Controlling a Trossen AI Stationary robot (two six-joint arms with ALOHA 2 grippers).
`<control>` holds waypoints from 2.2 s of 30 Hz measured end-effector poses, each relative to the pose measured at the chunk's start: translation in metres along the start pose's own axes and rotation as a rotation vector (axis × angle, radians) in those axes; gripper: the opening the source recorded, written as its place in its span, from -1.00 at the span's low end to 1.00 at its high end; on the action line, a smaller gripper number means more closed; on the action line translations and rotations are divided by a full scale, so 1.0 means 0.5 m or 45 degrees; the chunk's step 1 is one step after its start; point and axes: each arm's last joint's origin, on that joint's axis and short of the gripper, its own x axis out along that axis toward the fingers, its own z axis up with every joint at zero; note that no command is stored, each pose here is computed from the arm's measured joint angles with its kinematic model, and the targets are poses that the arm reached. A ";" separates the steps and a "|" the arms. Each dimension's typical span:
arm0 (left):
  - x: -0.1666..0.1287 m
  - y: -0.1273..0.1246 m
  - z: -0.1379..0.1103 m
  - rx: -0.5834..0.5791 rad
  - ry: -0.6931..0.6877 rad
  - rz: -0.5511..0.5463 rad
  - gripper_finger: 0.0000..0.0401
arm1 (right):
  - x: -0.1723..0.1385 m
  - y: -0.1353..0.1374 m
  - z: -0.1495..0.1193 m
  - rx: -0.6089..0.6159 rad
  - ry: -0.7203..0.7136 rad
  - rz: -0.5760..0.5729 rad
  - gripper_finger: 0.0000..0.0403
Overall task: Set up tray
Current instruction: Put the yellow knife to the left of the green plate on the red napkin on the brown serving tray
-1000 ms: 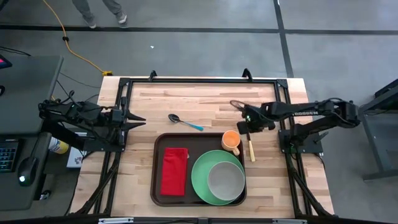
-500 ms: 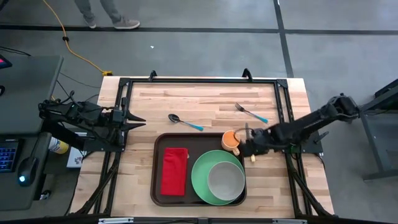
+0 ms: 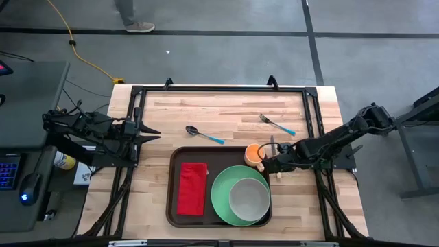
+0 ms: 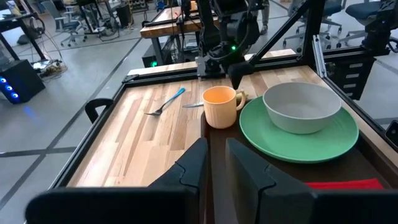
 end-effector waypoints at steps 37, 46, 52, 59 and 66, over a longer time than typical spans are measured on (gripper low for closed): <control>0.000 0.000 0.000 -0.030 -0.001 -0.003 -0.56 | 0.065 -0.017 0.036 0.035 -0.046 0.015 -0.08; 0.000 0.000 0.000 -0.030 -0.001 -0.003 -0.56 | 0.066 -0.018 0.035 0.004 -0.019 0.007 -0.08; 0.000 0.000 0.000 -0.030 -0.001 -0.003 -0.56 | 0.066 -0.018 0.035 0.000 -0.018 0.013 -0.08; 0.000 0.000 0.000 -0.030 0.000 -0.003 -0.56 | 0.066 -0.016 0.035 -0.021 -0.017 0.029 -0.08; 0.000 0.000 0.000 -0.030 0.000 -0.002 -0.56 | 0.068 -0.012 0.035 -0.037 -0.020 0.055 -0.08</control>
